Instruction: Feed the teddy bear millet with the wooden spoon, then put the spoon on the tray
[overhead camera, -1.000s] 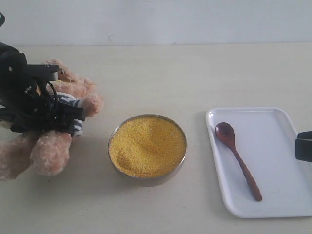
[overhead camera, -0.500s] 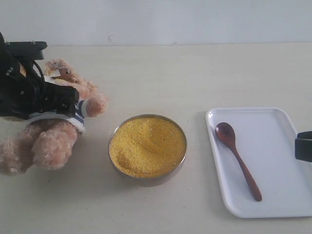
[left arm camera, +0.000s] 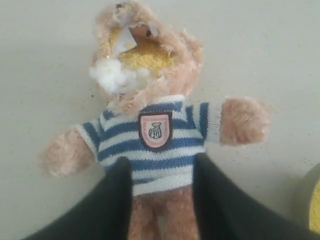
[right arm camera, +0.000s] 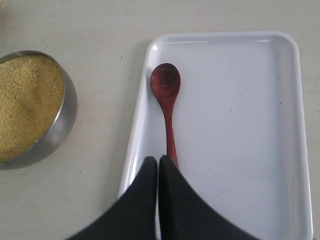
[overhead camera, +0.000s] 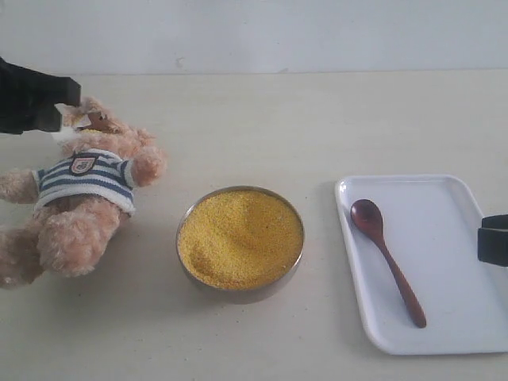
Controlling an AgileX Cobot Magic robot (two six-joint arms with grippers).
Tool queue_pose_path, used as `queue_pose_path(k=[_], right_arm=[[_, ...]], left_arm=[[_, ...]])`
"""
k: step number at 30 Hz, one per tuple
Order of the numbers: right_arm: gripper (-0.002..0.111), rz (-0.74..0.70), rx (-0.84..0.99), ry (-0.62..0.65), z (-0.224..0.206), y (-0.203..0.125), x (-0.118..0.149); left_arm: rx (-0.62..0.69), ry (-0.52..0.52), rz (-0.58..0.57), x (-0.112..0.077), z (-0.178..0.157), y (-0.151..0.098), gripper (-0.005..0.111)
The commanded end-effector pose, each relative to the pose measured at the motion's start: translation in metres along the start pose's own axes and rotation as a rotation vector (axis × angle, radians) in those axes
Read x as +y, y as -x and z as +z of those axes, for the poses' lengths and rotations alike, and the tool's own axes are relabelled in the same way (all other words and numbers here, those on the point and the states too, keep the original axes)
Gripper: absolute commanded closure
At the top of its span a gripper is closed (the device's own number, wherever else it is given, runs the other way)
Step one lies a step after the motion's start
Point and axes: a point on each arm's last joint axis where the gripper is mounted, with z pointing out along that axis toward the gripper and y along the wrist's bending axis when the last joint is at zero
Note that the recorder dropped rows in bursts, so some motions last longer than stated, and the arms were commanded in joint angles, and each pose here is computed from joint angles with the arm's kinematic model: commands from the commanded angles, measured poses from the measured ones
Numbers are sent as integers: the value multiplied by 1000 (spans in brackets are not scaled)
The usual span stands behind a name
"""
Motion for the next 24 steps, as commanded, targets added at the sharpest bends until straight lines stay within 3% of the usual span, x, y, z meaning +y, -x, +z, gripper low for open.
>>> queue_pose_path(k=[1,6,12,18,21,24], right_arm=[[109,28,-73,36,5,-9,-2],[109,39,-189,92,15,-37,-11],[109,44,-244,119,16,-39,-11],[109,44,-244,119,16,-39,-11],[109,44,-244,119,16,-39,-11],[109,44,-244,119,16,-39,-11]], left_arm=[[-109,-47,-42,9,-32,-18,102],[-358,-178,-121,24,-86,-62,102],[-734,-303,-166,48,-164,-110,102],[-974,-382,-185,63,-206,-146,102],[-1046,-397,-183,68,-216,-159,102],[-1111,-262,-76,75,-217,-161,102]])
